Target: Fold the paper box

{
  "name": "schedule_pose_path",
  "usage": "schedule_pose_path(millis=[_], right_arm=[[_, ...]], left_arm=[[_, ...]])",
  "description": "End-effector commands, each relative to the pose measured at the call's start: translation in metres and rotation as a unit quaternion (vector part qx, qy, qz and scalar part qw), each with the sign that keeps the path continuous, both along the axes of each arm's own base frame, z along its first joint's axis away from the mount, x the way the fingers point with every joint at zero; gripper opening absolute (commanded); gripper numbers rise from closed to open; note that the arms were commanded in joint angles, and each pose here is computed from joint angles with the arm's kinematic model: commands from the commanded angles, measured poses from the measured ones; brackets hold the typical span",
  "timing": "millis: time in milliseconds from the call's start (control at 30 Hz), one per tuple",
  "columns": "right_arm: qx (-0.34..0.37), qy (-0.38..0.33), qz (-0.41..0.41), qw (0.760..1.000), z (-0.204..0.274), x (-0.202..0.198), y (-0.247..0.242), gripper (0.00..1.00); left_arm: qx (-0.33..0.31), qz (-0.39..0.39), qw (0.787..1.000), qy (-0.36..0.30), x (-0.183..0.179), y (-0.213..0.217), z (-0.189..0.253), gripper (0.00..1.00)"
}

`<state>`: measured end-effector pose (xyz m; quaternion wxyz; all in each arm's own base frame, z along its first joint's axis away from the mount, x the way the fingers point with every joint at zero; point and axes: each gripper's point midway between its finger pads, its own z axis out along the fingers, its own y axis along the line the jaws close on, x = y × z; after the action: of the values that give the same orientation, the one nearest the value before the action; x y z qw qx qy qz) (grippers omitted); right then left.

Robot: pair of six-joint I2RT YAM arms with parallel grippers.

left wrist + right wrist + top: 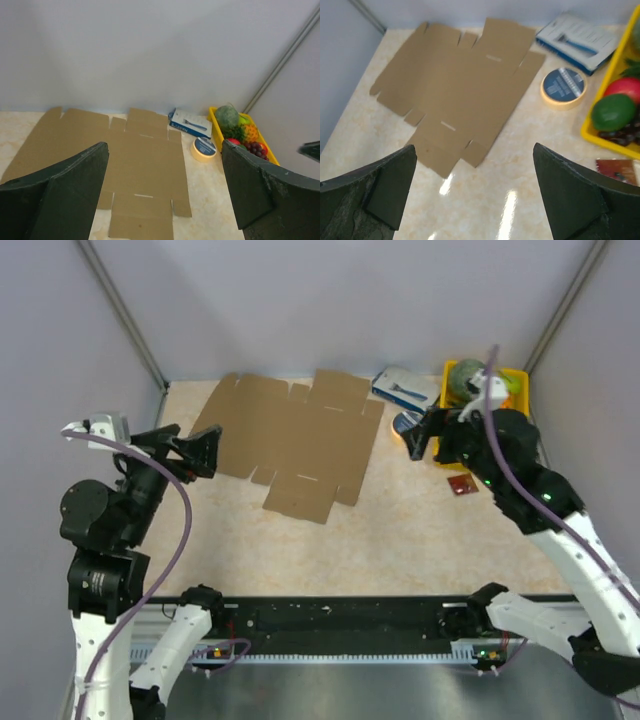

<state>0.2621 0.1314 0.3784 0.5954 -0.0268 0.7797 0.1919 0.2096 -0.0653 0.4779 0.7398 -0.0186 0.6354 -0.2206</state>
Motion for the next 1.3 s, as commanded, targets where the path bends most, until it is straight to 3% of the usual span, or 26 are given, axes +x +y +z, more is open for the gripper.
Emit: schedule_pose_path(millis=[0,33,200,233,300,433,633,700,800,867,900,1000,1033,1067,1100,1267], right_arm=[[0.052,0.079,0.075,0.993,-0.063,0.027,0.075,0.99],[0.072,0.094,0.116,0.986,-0.073,0.021,0.092,0.99],[0.153,0.194,0.155,0.957,-0.144,0.026,0.137,0.99],[0.170,0.247,0.161,0.940,-0.171,0.024,0.149,0.99],[0.209,0.274,0.177,0.922,-0.196,0.018,0.161,0.99],[0.273,0.326,0.103,0.899,-0.246,0.020,0.151,0.99],[0.327,0.369,0.051,0.869,-0.290,0.018,0.129,0.92],[0.325,0.378,0.043,0.866,-0.301,0.023,0.128,0.86],[0.324,0.376,0.042,0.867,-0.310,0.030,0.131,0.82],[0.330,0.375,0.031,0.866,-0.317,0.035,0.130,0.77],[0.334,0.371,0.031,0.866,-0.322,0.039,0.129,0.75],[0.342,0.356,0.017,0.869,-0.326,0.054,0.121,0.66],[0.332,0.356,0.010,0.873,-0.333,0.057,0.116,0.65],[0.326,0.354,0.006,0.877,-0.335,0.062,0.113,0.64],[0.319,0.343,0.008,0.884,-0.331,0.075,0.113,0.63],[0.250,0.360,-0.002,0.899,-0.357,0.099,0.110,0.61]], left_arm=[[-0.012,-0.057,0.998,0.023,0.004,-0.021,-0.020,0.98],[-0.012,-0.062,0.998,0.027,0.003,-0.023,-0.024,0.98],[0.004,-0.091,0.992,0.091,-0.003,-0.032,-0.067,0.98],[0.005,-0.094,0.991,0.098,-0.005,-0.032,-0.073,0.98],[0.011,-0.104,0.987,0.119,-0.012,-0.035,-0.092,0.98],[0.010,-0.134,0.975,0.178,-0.012,-0.045,-0.140,0.98],[-0.030,-0.188,0.918,0.347,0.015,-0.072,-0.238,0.95],[-0.036,-0.186,0.897,0.398,0.027,-0.080,-0.269,0.91],[-0.020,-0.151,0.888,0.433,0.053,-0.092,-0.295,0.86],[-0.026,-0.141,0.896,0.421,0.073,-0.110,-0.291,0.84],[-0.031,-0.144,0.884,0.444,0.082,-0.118,-0.306,0.82],[-0.056,-0.151,0.868,0.469,0.112,-0.137,-0.328,0.71],[-0.058,-0.148,0.862,0.481,0.119,-0.138,-0.337,0.60],[-0.066,-0.142,0.860,0.486,0.133,-0.137,-0.335,0.58],[-0.068,-0.140,0.845,0.512,0.139,-0.138,-0.355,0.55],[-0.068,-0.096,0.830,0.546,0.159,-0.128,-0.400,0.40]])
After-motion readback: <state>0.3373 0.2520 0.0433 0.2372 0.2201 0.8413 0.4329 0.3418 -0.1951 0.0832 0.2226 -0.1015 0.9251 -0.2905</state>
